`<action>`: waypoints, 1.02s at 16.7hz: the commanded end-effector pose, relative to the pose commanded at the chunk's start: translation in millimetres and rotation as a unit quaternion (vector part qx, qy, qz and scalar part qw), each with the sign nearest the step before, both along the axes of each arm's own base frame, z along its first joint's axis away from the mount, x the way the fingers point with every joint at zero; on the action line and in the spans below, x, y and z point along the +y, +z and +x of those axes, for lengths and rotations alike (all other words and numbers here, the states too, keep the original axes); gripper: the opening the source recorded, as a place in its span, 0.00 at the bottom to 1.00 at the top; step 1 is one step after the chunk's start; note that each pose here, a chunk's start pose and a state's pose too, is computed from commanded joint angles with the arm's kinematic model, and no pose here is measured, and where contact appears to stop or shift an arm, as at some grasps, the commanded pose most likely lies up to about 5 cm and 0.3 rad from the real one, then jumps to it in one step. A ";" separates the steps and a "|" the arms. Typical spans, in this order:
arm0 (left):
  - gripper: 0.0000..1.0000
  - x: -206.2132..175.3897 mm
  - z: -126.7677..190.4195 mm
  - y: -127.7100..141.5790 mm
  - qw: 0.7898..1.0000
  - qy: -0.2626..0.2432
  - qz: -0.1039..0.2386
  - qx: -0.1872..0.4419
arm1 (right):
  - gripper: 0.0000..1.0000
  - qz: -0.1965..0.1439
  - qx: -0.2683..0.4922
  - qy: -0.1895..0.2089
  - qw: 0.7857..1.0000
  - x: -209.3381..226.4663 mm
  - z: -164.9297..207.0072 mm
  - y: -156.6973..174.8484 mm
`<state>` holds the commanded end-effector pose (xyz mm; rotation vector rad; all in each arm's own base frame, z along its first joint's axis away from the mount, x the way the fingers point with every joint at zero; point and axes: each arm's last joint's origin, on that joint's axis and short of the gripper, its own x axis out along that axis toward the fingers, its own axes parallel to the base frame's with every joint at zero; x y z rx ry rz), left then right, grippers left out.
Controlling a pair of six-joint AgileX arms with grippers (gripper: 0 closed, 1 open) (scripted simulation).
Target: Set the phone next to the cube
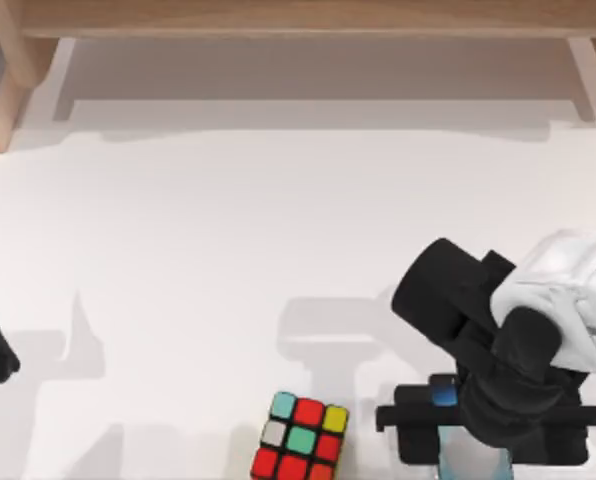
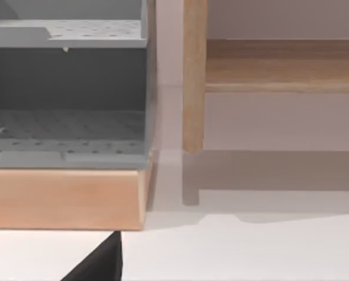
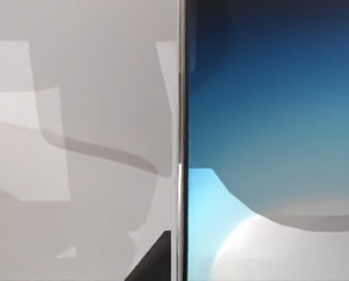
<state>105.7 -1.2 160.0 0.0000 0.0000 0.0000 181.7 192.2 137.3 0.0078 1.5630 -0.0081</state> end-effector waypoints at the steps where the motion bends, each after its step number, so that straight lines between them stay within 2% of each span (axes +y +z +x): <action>1: 1.00 0.0 0.0 0.0 1.000 0.000 0.000 0.000 | 0.23 0.000 0.000 0.000 1.000 0.0 0.0 0.0; 11: 1.00 0.0 0.0 0.0 1.000 0.000 0.000 0.000 | 0.98 0.000 0.000 0.000 1.000 0.0 0.0 0.0; 17: 1.00 0.0 0.0 0.0 1.000 0.000 0.000 0.000 | 1.00 0.000 0.000 0.000 1.000 0.0 0.0 0.0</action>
